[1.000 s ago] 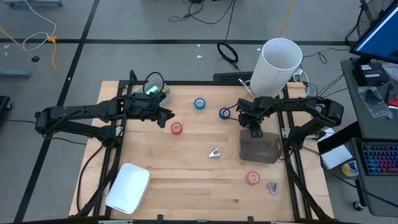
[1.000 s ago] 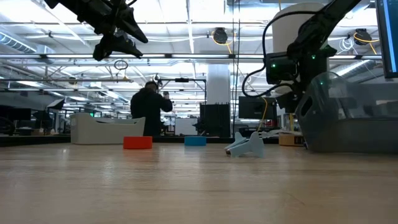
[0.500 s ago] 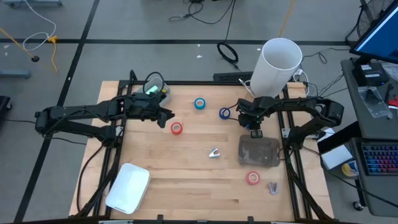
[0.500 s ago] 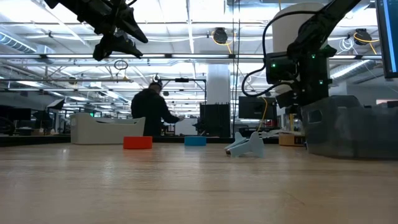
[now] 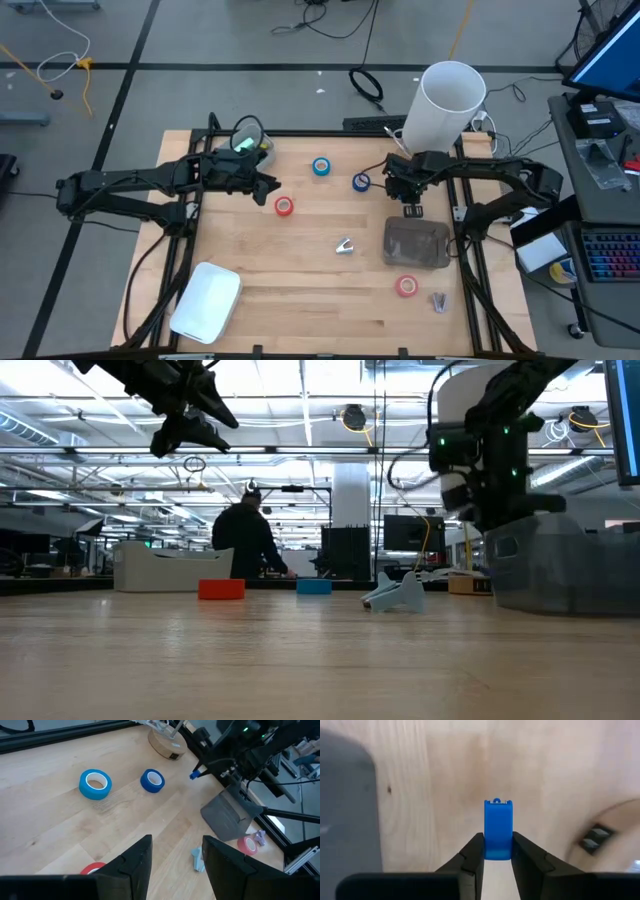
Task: Pick and place Stapler, Stapler remover, tape
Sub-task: Put the small blue stapler into the gray bin
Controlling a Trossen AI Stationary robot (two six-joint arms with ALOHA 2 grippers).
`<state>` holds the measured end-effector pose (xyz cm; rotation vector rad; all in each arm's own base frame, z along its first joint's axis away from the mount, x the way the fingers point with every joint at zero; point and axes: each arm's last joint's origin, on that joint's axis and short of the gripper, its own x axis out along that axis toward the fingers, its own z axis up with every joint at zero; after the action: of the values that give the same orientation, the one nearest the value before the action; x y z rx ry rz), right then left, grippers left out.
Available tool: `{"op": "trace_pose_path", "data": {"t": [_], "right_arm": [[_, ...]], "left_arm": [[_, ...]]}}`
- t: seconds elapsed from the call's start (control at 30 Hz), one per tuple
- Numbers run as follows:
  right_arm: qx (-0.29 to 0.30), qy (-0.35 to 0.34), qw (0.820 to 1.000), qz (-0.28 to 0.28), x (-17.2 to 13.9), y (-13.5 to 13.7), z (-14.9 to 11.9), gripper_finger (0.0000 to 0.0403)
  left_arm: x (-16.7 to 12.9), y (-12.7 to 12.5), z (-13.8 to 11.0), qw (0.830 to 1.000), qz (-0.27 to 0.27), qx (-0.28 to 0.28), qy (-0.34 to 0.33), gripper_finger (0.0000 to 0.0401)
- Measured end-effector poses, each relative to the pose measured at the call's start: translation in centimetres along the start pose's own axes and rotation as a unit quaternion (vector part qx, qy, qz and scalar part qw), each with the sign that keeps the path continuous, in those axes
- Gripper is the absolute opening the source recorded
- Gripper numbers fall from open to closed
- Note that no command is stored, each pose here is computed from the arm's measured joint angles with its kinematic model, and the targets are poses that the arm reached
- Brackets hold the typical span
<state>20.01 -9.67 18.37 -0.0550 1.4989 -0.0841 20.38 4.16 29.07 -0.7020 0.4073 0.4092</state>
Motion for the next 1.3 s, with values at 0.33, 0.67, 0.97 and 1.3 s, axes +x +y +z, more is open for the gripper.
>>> {"op": "trace_pose_path", "data": {"t": [0.33,0.67,0.97,1.3], "right_arm": [[0.049,-0.199,0.978,0.048,-7.0,-0.6,2.4,0.0067],[0.058,-0.418,0.891,0.169,-11.2,0.7,6.7,0.0068],[0.047,-0.472,0.857,0.201,-12.4,2.1,8.0,0.0068],[0.047,-0.474,0.855,0.207,-12.1,2.4,8.6,0.0068]], "left_arm": [[0.4,-0.9,1.1,0.997,-0.044,0.027,-0.058,0.0172],[4.8,-2.7,0.8,0.987,-0.129,0.08,-0.06,0.0172],[8.6,-3.7,-0.3,0.979,-0.172,0.089,-0.066,0.0173],[10.4,-4.4,-0.2,0.967,-0.227,0.023,-0.111,0.0173]]}}
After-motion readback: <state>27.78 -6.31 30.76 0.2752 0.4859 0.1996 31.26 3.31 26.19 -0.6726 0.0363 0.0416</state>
